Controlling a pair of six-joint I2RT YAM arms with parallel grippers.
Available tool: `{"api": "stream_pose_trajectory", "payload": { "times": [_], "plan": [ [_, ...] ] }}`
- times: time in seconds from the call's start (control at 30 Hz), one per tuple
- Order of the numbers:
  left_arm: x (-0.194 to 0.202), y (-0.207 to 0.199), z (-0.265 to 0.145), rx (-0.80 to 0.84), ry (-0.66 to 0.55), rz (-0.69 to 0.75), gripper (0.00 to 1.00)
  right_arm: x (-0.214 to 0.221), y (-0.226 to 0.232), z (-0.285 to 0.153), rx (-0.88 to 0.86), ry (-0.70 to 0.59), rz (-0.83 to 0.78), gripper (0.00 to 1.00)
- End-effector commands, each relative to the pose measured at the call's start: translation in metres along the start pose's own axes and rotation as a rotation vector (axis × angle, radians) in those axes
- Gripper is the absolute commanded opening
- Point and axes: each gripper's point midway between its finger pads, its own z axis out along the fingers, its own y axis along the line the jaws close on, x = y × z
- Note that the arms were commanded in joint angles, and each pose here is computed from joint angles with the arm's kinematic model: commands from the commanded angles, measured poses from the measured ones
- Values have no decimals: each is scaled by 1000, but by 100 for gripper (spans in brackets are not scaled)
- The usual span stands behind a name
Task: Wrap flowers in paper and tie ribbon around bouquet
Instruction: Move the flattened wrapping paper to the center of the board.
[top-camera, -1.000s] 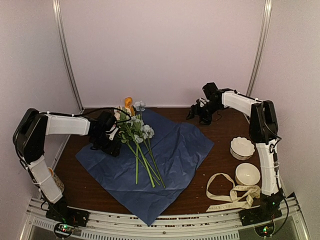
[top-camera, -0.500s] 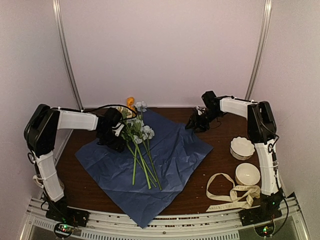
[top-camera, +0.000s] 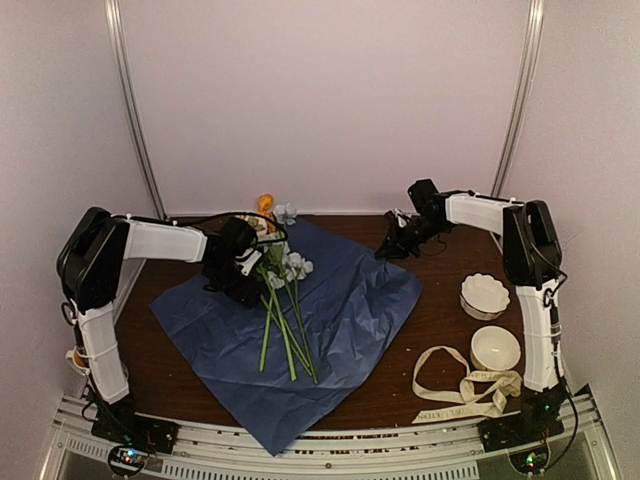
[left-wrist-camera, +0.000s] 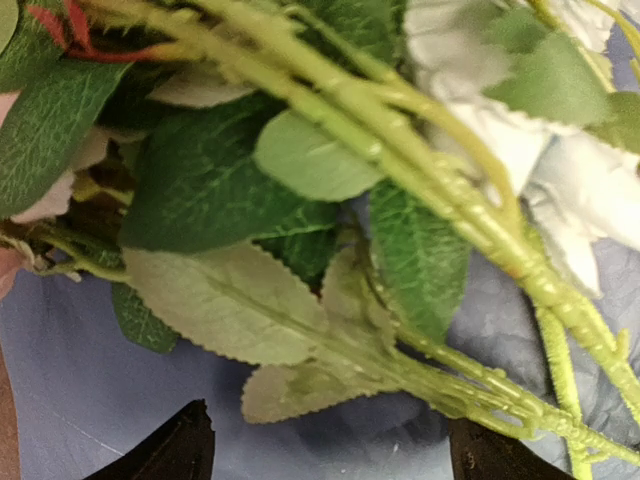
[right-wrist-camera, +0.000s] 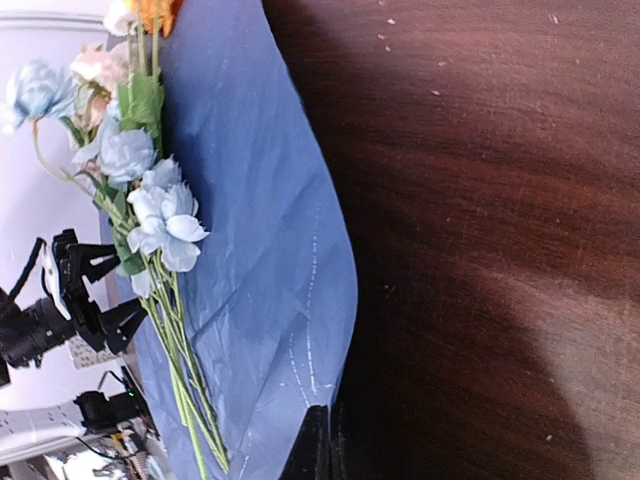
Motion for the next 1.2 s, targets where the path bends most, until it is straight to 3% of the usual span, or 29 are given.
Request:
{"api": "stream_pose_trajectory", "payload": {
  "times": [0.0,0.3,0.5,0.73,0.8,0.97,1.17],
  "plan": [
    [-19,-5,-4,8,-44,60,85,-11,9,-35,-21,-87,-12,0],
    [-49,-18,-13,-13,-78,256,85,-19,-15,-61,39,-147,24,0],
    [-75,-23,-35,11,-137,245,85,-26,-55,-93,239,-198,66,1],
    [-60,-16,-57,-1,-142,176,85,-19,-66,-139,460,-260,62,35],
    [-44,-14,-61,-6,-122,132,85,-14,-67,-158,538,-306,68,39],
    [-3,-7,-71,-17,-80,15,85,12,-36,-182,642,-396,-6,40],
    [50,-4,-76,-18,-44,-107,86,94,63,-97,506,-234,-295,41]
  ]
}}
